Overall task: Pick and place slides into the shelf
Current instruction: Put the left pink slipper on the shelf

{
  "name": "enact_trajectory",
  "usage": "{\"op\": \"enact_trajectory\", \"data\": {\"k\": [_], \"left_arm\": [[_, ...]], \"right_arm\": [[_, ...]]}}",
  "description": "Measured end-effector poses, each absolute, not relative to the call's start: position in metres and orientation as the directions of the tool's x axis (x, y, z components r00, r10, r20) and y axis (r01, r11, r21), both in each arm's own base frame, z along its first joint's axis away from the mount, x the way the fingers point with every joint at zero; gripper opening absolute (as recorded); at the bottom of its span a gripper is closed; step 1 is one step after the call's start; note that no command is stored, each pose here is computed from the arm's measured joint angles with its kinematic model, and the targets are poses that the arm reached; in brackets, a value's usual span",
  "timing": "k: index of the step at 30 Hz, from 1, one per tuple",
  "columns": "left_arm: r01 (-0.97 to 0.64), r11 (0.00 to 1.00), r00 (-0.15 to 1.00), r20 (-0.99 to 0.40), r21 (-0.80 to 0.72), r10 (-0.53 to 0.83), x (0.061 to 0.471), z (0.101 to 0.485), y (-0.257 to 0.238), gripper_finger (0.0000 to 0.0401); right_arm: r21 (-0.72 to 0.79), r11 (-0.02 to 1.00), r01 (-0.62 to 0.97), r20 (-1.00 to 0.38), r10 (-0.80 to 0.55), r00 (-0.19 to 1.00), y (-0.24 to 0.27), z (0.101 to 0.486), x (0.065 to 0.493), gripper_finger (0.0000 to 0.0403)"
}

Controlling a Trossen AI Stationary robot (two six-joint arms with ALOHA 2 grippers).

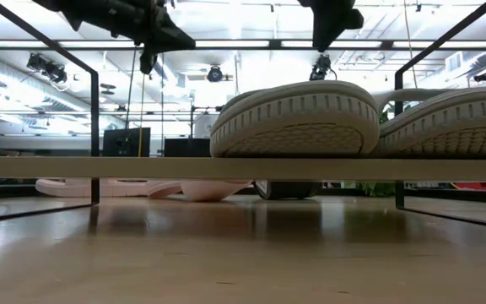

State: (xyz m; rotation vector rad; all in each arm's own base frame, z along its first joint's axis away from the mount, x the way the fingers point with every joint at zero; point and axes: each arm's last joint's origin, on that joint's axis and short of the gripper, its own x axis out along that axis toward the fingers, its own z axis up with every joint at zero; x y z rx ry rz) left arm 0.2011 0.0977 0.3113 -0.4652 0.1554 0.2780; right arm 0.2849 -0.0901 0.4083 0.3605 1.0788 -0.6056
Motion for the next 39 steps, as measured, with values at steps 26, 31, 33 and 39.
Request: {"op": "enact_trajectory", "data": {"k": [26, 31, 33, 39], "left_arm": [[-0.808, 0.322, 0.587, -0.626, -0.493, 0.514, 0.157, 0.272, 0.132, 0.0005], [-0.898, 0.212, 0.439, -0.753, -0.386, 0.490, 0.133, 0.259, 0.140, 0.0014], [-0.920, 0.196, 0.392, -0.790, -0.340, 0.471, 0.125, 0.256, 0.141, 0.0014], [-0.938, 0.231, 0.334, -0.847, -0.257, 0.414, 0.114, 0.250, 0.141, 0.0006]], "right_arm": [[-0.005, 0.869, 0.495, -0.855, -0.260, 0.448, -0.102, 0.413, 0.292, 0.0130], [0.022, 0.848, 0.529, -0.851, -0.263, 0.456, -0.102, 0.413, 0.293, 0.0130], [0.040, 0.835, 0.549, -0.844, -0.266, 0.465, -0.103, 0.414, 0.294, 0.0130], [0.093, 0.787, 0.610, -0.837, -0.270, 0.475, -0.103, 0.415, 0.295, 0.0130]]}}
